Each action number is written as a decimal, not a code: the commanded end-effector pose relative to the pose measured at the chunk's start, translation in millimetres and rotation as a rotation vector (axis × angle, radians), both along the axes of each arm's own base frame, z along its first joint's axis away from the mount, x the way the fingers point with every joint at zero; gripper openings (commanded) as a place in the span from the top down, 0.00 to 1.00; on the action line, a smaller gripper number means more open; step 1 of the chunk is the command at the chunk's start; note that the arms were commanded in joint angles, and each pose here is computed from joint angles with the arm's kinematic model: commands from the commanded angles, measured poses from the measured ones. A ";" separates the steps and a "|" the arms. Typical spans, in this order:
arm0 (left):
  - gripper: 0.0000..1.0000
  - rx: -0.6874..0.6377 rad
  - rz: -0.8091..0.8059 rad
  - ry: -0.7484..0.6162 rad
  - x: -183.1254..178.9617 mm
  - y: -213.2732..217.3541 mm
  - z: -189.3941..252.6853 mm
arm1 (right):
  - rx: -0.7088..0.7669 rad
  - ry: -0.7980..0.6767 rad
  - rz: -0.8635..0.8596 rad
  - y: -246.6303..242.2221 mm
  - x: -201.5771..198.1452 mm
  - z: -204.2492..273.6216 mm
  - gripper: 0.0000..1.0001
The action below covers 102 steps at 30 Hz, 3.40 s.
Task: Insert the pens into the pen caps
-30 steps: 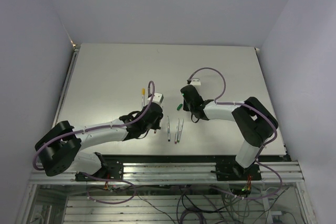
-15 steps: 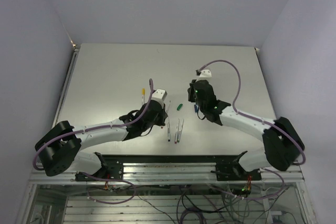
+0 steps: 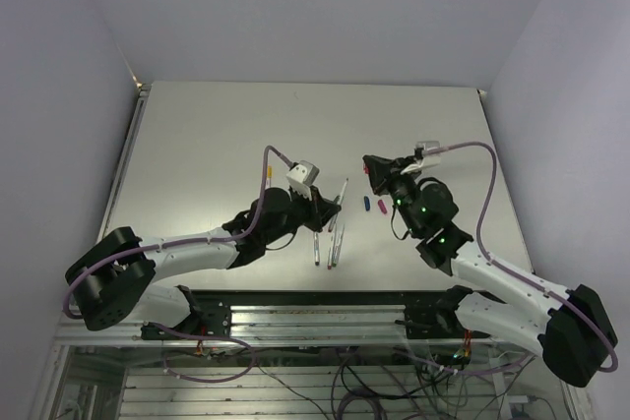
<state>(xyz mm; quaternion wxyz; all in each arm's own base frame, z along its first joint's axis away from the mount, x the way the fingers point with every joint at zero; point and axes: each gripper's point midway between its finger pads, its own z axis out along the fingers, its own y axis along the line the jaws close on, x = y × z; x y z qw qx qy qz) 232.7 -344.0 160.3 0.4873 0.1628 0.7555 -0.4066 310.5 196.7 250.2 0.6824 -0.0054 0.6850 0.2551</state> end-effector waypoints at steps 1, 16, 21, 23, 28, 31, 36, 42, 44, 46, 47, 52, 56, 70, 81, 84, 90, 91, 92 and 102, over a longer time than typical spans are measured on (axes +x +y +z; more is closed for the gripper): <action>0.93 -0.162 -0.116 -0.098 -7.6 -22.4 49.6 | 0.092 -0.183 0.061 0.5 -15.4 33.6 1.00; 0.93 -0.251 -0.177 -0.102 -14.2 -35.4 70.4 | 0.250 -0.401 0.080 -12.1 -38.4 66.7 1.00; 0.93 -0.271 -0.197 -0.114 -17.4 -37.6 78.0 | 0.273 -0.420 0.098 -9.0 -39.4 68.3 1.00; 0.93 -0.276 -0.202 -0.117 -18.8 -38.1 80.0 | 0.275 -0.420 0.105 -7.0 -39.0 67.8 1.00; 0.93 -0.284 -0.209 -0.121 -20.1 -38.0 82.3 | 0.284 -0.416 0.118 -3.7 -38.5 66.4 1.00; 0.93 -0.290 -0.213 -0.123 -21.2 -38.2 83.4 | 0.283 -0.411 0.127 -1.5 -37.9 65.3 1.00; 0.93 -0.303 -0.217 -0.133 -21.6 -38.1 87.0 | 0.285 -0.401 0.137 0.7 -37.7 61.9 1.00; 0.93 -0.305 -0.221 -0.134 -22.1 -39.1 87.1 | 0.284 -0.384 0.147 3.4 -37.3 57.0 1.00; 0.93 -0.305 -0.220 -0.133 -22.3 -39.2 86.9 | 0.284 -0.380 0.149 3.8 -37.2 55.6 1.00; 0.93 -0.306 -0.218 -0.134 -22.0 -38.7 87.1 | 0.283 -0.376 0.148 3.9 -36.8 54.8 1.00; 0.93 -0.306 -0.216 -0.134 -22.0 -38.5 87.1 | 0.280 -0.373 0.149 4.3 -36.4 53.7 1.00; 0.93 -0.302 -0.207 -0.134 -20.6 -37.5 86.2 | 0.281 -0.364 0.155 5.4 -37.1 51.0 1.00; 0.93 -0.303 -0.202 -0.135 -20.0 -37.2 86.4 | 0.281 -0.354 0.157 6.1 -36.6 48.5 1.00; 0.93 -0.295 -0.162 -0.153 -13.7 -32.7 86.4 | 0.310 -0.312 0.182 7.0 -42.3 40.2 1.00; 0.93 -0.319 -0.133 -0.173 -11.7 -27.2 90.1 | 0.334 -0.270 0.215 13.0 -43.9 36.3 1.00; 0.93 -0.342 -0.124 -0.188 -10.9 -25.5 93.3 | 0.334 -0.243 0.250 19.9 -45.1 30.6 1.00; 0.93 -0.372 -0.086 -0.228 -5.0 -21.5 101.0 | 0.325 -0.168 0.315 33.8 -47.6 15.1 1.00; 0.93 -0.376 -0.076 -0.238 -3.1 -20.3 103.4 | 0.318 -0.155 0.326 36.4 -47.9 12.3 1.00; 0.93 -0.378 -0.067 -0.246 -1.7 -19.6 105.5 | 0.309 -0.139 0.334 38.8 -47.6 8.6 1.00; 0.93 -0.325 0.052 -0.313 20.2 -6.2 122.7 | 0.205 0.020 0.372 53.9 -44.3 -29.3 1.00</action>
